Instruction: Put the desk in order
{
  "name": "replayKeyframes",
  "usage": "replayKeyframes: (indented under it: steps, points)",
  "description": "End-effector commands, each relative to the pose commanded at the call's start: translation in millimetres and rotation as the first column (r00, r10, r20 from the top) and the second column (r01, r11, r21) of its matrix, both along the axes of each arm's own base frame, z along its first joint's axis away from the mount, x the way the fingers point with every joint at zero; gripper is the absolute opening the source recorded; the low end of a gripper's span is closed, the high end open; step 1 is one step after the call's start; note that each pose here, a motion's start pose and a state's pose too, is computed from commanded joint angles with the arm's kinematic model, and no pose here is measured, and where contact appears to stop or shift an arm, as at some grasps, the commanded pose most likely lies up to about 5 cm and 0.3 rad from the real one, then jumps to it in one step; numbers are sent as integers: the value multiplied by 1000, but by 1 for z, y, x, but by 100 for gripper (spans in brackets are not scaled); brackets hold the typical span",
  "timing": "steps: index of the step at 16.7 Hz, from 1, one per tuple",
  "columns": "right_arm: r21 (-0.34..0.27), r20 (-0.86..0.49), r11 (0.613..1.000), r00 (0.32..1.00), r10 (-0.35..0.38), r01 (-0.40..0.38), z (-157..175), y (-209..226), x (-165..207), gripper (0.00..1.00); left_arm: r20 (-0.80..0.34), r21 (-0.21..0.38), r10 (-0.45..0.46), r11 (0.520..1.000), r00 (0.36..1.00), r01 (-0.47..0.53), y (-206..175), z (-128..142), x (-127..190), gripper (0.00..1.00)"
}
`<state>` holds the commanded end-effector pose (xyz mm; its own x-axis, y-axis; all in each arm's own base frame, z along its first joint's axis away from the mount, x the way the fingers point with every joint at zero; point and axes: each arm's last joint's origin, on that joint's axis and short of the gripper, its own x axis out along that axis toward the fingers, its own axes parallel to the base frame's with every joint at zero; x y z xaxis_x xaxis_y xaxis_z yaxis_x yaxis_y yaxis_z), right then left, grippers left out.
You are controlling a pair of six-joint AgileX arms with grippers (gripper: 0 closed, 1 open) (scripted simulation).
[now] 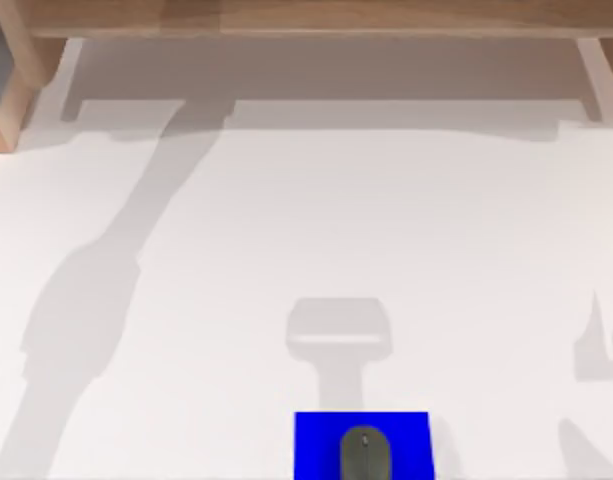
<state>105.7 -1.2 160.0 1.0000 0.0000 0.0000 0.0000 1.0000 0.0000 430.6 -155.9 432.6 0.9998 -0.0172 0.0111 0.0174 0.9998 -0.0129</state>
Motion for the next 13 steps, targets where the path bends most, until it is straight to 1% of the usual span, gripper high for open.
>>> replayKeyframes:
  steps: [3,8,13]
  points:
    - [0,0,1000,1000,0,0,0,0,0,100,2,3,-5,1000,1000,5,-2,3,-6,0]
    - [0,0,1000,1000,0,0,0,0,0,100,2,1,-3,1000,1000,3,0,15,-38,0]
    - [0,0,1000,1000,0,0,0,0,0,100,3,2,2,1000,1000,-2,2,16,-39,0]
